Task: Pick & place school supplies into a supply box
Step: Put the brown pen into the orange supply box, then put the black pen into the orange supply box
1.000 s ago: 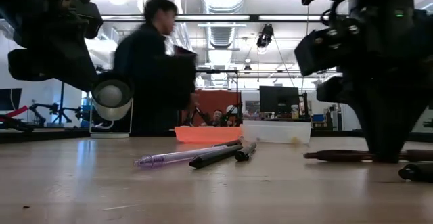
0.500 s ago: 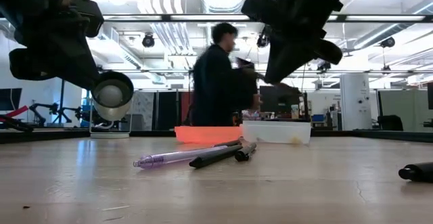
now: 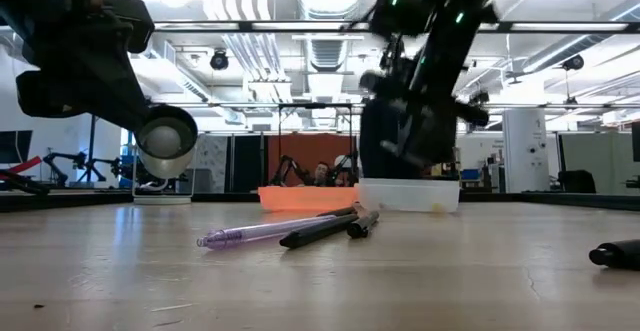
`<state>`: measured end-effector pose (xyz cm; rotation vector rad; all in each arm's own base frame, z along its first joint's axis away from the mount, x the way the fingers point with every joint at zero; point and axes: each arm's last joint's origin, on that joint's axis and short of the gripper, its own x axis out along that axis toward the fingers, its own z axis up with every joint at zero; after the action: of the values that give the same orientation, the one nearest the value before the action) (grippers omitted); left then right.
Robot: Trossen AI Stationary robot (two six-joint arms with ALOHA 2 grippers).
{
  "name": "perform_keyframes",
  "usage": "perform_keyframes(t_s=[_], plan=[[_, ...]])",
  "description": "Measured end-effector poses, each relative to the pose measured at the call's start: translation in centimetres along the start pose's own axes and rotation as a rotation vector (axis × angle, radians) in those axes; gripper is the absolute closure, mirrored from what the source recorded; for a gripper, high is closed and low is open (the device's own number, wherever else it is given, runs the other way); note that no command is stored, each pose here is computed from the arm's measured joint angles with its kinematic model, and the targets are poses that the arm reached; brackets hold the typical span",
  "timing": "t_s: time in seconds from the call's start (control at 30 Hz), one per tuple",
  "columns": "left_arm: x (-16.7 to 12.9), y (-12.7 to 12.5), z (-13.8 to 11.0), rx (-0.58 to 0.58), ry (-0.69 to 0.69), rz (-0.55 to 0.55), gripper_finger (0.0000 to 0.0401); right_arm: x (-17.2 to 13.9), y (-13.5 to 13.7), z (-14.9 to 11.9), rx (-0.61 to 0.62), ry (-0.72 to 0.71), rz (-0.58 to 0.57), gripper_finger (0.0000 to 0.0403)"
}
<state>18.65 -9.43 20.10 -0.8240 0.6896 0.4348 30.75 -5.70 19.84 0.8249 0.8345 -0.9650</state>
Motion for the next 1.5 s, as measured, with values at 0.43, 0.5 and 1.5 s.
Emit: perform_keyframes(t_s=[0.43, 0.5, 1.5], plan=[[0.0, -0.1, 0.0, -0.007, -0.003, -0.011, 0.0311, 2.2, -0.6, 1.0, -0.005, 0.049, -0.046, 0.0258], [0.0, -0.1, 0.0, -0.006, -0.003, -0.011, 0.0311, 1.3, -0.3, 0.9, -0.067, 0.039, -0.017, 0.0232], [0.0, -0.1, 0.0, 0.042, -0.003, -0.011, 0.0311, -7.1, 4.1, -24.6, -1.230, 0.363, 0.232, 0.0197]])
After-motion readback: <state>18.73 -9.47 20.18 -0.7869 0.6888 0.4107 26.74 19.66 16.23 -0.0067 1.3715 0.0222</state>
